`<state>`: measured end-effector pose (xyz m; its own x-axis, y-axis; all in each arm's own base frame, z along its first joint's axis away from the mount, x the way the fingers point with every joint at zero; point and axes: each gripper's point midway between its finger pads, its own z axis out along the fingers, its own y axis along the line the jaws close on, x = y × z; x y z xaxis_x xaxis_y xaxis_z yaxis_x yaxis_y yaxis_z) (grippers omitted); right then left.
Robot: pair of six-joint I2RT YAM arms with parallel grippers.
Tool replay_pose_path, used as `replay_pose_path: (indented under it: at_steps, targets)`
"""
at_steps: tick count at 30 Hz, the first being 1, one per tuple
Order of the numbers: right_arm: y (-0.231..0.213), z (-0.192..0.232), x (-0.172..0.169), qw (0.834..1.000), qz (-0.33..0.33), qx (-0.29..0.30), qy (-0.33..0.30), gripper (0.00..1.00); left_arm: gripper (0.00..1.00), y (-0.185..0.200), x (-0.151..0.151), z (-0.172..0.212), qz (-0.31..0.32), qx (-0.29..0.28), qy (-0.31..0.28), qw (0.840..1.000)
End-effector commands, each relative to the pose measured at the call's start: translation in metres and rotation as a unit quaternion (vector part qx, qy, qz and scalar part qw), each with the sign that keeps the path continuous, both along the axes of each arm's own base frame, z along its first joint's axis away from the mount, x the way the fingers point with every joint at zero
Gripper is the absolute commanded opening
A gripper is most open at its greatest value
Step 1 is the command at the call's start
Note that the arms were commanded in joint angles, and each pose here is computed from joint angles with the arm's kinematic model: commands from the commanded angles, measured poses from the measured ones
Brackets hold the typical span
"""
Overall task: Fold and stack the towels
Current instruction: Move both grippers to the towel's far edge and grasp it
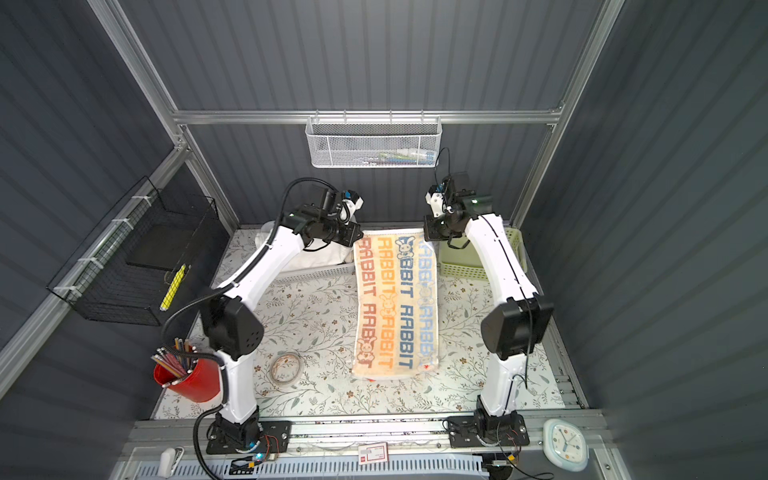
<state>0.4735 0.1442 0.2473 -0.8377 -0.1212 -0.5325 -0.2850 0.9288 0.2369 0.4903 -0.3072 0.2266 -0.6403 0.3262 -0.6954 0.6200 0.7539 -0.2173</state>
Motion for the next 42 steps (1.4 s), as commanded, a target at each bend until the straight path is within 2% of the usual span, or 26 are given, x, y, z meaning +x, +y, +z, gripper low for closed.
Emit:
replay_pose_path:
  at_steps: [1, 6, 12, 18, 23, 25, 30, 33, 36, 42]
  targets:
    - [0.005, -0.019, 0.019, 1.000, 0.006, 0.006, 0.006, 0.00, 0.00, -0.008, 0.022, -0.032, -0.017, 0.016, 0.013, 1.000]
    - [0.009, -0.066, 0.035, 0.999, 0.007, -0.004, 0.031, 0.00, 0.00, -0.011, 0.049, -0.096, -0.007, 0.043, 0.032, 0.999]
    - [0.024, -0.102, 0.029, 0.998, 0.019, -0.009, 0.054, 0.00, 0.00, 0.017, 0.055, -0.125, 0.019, 0.113, 0.031, 0.993]
    - [0.040, -0.124, 0.021, 0.997, 0.036, -0.002, 0.070, 0.00, 0.00, 0.055, 0.059, -0.129, 0.047, 0.156, 0.028, 0.986]
    - [0.038, -0.125, 0.033, 0.998, 0.038, -0.019, 0.053, 0.00, 0.00, 0.079, 0.069, -0.127, 0.068, 0.160, 0.029, 0.984]
    - [0.036, -0.122, 0.042, 0.998, 0.040, -0.029, 0.039, 0.00, 0.00, 0.077, 0.074, -0.118, 0.070, 0.150, 0.017, 0.986]
    - [0.035, -0.111, 0.061, 0.998, 0.047, -0.037, 0.017, 0.00, 0.00, 0.055, 0.078, -0.086, 0.066, 0.082, 0.000, 0.994]
    - [0.033, -0.104, 0.058, 0.998, 0.054, -0.037, 0.025, 0.00, 0.00, 0.044, 0.063, -0.077, 0.052, 0.069, -0.001, 0.996]
    - [0.022, -0.095, 0.043, 0.996, 0.049, -0.058, 0.037, 0.00, 0.00, 0.035, 0.036, -0.074, 0.033, 0.080, 0.004, 0.996]
    - [0.008, -0.100, -0.026, 0.994, 0.058, -0.059, 0.078, 0.00, 0.00, 0.012, -0.043, -0.076, 0.008, 0.080, 0.015, 0.997]
